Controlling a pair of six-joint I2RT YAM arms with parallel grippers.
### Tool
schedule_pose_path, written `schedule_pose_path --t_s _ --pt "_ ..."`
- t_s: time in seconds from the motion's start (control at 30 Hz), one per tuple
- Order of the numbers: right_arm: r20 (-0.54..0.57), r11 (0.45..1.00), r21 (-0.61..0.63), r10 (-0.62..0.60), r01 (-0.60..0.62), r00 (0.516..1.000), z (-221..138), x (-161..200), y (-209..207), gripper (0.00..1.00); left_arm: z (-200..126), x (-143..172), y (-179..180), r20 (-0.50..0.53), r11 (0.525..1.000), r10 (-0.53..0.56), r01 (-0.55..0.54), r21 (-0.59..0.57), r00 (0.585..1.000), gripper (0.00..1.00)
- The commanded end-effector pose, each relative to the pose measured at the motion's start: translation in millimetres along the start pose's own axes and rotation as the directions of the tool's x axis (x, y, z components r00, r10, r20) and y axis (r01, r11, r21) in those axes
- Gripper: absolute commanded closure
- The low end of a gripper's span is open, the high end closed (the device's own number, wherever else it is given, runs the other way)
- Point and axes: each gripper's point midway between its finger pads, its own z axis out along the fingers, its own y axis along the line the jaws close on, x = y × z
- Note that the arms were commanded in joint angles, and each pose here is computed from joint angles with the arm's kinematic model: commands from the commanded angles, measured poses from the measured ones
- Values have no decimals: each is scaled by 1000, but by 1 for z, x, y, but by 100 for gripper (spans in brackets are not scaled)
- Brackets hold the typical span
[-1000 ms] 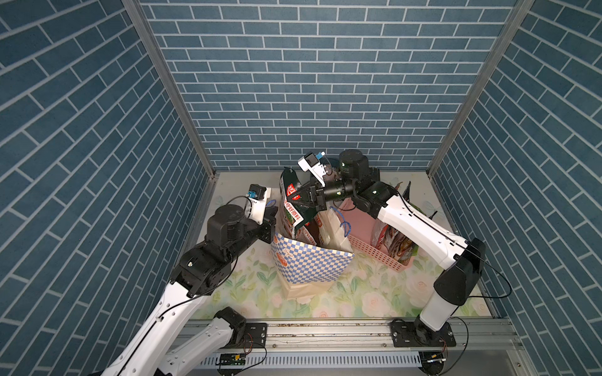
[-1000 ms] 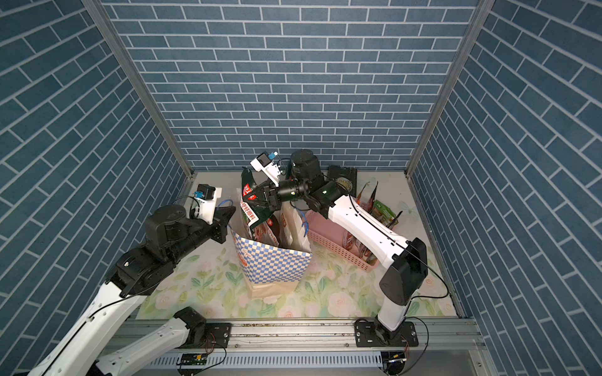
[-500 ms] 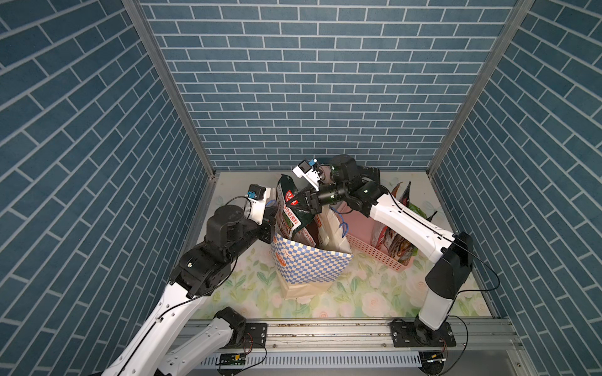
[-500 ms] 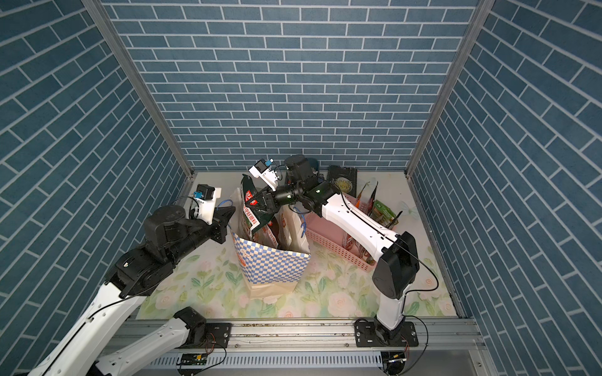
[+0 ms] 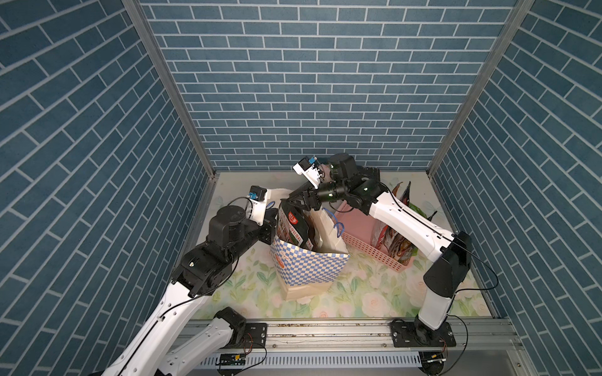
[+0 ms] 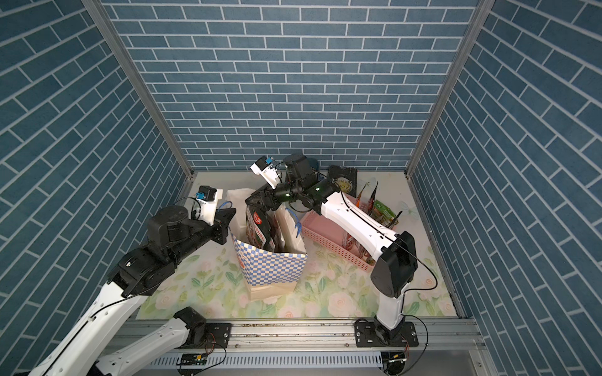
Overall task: Place the condiment packets inside the bag
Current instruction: Place the condiment packet in the paper bag, then pick up the condiment packet from the storage box.
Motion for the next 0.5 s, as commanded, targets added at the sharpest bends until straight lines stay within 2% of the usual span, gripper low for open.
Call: schedule_pose_path --t_s 0.0,0.07,0.13,0.23,0.27,0.3,0.37,0.47 --pt "123 986 156 -74 55 990 -44 -44 11 44 -3 -12 1 58 1000 -7 8 -3 998 100" --pt "163 959 282 -41 -7 986 -68 -50 -3 39 -3 -11 1 57 1000 -6 6 -1 998 100" --pt "208 899 416 54 -139 977 -101 -42 -33 38 -4 -11 1 61 1000 -4 4 1 998 100" --pt "317 751 536 246 -387 916 -165 1 -88 39 -5 -13 0 72 1000 -5 4 6 997 100" --pt "360 691 570 277 -445 891 -190 18 -100 40 -7 -15 0 79 1000 -5 4 7 997 100" --pt "396 608 621 301 -494 868 -215 40 -115 40 -9 -15 -1 83 1000 -5 4 9 997 100" --pt "447 488 683 310 -544 839 -256 70 -122 40 -11 -17 -1 91 1000 -6 5 11 996 100" --pt "469 394 731 303 -557 830 -286 91 -118 35 -14 -19 -2 99 1000 -4 2 17 995 100"
